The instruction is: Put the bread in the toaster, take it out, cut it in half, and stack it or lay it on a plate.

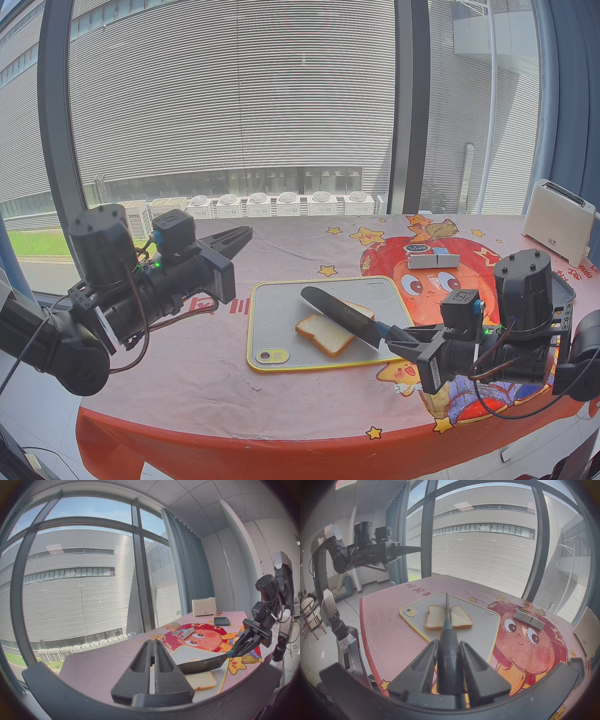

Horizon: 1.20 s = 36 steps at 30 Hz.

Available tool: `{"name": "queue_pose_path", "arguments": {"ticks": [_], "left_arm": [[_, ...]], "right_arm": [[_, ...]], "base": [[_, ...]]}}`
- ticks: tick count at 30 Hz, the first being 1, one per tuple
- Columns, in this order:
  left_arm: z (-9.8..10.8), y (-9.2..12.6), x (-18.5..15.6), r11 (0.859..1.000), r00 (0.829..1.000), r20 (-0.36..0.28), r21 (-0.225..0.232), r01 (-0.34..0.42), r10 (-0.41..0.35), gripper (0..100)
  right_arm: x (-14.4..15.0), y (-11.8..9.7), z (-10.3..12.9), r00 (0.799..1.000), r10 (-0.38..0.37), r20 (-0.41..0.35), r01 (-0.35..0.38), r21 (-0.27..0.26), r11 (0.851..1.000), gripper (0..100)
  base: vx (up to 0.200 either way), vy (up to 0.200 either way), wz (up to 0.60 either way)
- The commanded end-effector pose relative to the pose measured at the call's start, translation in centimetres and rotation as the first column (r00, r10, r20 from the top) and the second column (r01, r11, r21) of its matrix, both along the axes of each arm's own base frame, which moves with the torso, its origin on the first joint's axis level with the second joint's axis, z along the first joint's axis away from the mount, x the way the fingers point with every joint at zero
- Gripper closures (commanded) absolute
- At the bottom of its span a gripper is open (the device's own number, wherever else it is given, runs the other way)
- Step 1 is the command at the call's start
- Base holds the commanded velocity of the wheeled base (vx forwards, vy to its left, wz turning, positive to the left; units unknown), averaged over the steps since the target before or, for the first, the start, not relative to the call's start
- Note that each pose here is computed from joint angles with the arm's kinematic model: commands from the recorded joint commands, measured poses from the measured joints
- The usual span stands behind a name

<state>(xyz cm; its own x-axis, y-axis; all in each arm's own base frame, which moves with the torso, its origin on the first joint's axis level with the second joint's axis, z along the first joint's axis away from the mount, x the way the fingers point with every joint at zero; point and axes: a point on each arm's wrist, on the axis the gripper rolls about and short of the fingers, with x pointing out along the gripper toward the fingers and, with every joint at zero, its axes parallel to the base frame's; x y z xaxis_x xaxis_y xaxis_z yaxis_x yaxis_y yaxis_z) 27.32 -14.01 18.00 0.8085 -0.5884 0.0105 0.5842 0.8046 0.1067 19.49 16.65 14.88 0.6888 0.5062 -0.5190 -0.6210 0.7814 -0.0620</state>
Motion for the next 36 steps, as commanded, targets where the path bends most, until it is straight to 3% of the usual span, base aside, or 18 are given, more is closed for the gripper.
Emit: {"name": "queue_pose_path", "arguments": {"ticks": [1,15,16,19,28,36], "left_arm": [[-1.0,1.9,-2.0,0.999,0.998,0.046,-0.022,-0.049,0.050,100],[-2.9,4.2,-4.7,0.991,0.988,0.088,-0.058,-0.120,0.124,100],[-3.0,5.1,-5.8,0.988,0.986,0.084,-0.058,-0.141,0.145,100],[-3.1,6.7,-7.2,0.982,0.979,0.081,-0.047,-0.183,0.186,100],[-4.9,8.2,-11.3,0.981,0.981,0.003,0.004,-0.194,0.194,100],[-4.1,8.9,-11.9,0.972,0.971,0.041,-0.022,-0.234,0.235,100]], "right_arm": [[-0.1,0.0,0.1,1.000,0.004,0.004,-0.004,0.004,1.000,100],[0.0,-0.3,0.4,1.000,-0.004,0.012,0.004,0.011,1.000,100],[0.0,-0.3,0.4,1.000,-0.006,0.014,0.006,0.013,1.000,100],[0.1,-0.2,0.5,1.000,-0.006,0.029,0.005,0.026,1.000,100],[0.1,-0.3,0.5,0.999,-0.012,0.046,0.010,0.037,0.999,100],[0.1,-0.4,0.6,0.998,-0.018,0.052,0.016,0.042,0.999,100]], "base": [[0.000,0.000,0.00],[0.000,0.000,0.00],[0.000,0.000,0.00],[0.000,0.000,0.00],[0.000,0.000,0.00],[0.000,0.000,0.00]]}}
